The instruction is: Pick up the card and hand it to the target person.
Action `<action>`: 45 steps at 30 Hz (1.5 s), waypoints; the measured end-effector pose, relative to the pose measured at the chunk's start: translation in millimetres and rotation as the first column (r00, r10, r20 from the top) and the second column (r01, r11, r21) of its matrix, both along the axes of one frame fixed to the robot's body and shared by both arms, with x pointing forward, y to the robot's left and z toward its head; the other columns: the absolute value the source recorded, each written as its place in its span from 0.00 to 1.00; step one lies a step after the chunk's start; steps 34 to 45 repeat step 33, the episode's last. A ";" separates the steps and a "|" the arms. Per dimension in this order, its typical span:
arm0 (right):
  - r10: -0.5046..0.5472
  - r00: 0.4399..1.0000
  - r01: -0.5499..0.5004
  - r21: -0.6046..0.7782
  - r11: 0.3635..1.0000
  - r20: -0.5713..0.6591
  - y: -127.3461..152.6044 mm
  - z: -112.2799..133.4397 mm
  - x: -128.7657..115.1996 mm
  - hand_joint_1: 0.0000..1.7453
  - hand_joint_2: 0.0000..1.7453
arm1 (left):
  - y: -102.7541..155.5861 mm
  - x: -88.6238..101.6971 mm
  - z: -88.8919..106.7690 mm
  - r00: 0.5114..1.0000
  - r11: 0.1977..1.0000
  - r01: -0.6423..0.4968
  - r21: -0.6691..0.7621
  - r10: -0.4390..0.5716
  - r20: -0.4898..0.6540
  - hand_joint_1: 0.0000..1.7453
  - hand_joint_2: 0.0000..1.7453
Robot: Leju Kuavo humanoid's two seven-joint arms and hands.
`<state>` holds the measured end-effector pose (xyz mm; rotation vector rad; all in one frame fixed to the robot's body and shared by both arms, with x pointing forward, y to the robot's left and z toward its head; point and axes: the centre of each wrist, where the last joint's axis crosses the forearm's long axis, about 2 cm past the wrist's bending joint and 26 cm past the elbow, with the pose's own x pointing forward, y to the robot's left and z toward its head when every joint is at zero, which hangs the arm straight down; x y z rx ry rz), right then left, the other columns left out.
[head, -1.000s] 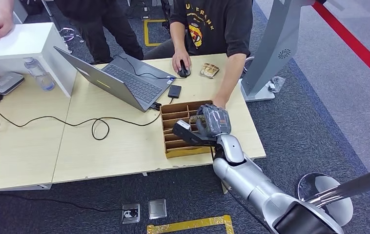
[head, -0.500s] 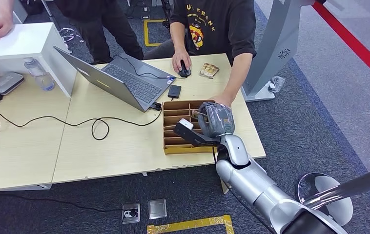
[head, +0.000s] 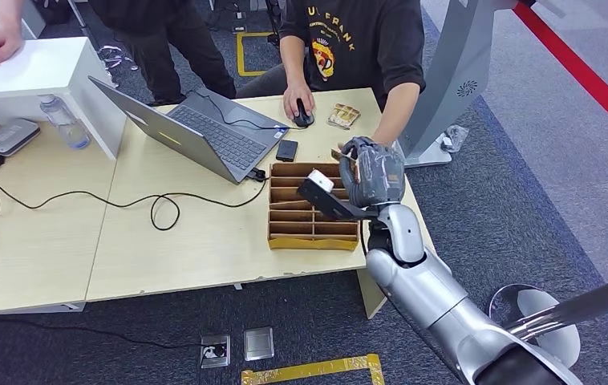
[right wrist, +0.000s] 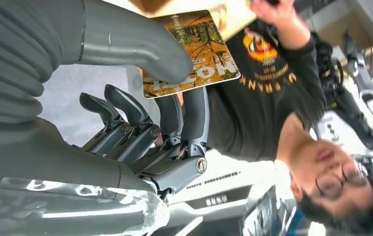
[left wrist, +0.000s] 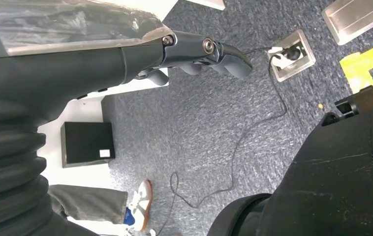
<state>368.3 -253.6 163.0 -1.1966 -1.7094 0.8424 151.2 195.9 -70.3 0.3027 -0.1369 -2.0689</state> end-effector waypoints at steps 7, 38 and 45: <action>-0.022 1.000 0.022 -0.024 0.999 0.022 -7.9 12.2 6.5 1.00 1.00 | 0.2 2.7 0.9 1.000 1.000 0.009 0.005 -0.009 -0.005 0.00 1.00; -0.104 0.994 0.100 -0.120 0.988 -0.031 -24.6 12.7 47.5 0.00 1.00 | -11.3 14.5 6.5 1.000 1.000 0.017 -0.001 -0.017 0.012 0.00 1.00; -0.104 0.994 0.100 -0.120 0.988 -0.031 -24.6 12.7 47.5 0.00 1.00 | -11.3 14.5 6.5 1.000 1.000 0.017 -0.001 -0.017 0.012 0.00 1.00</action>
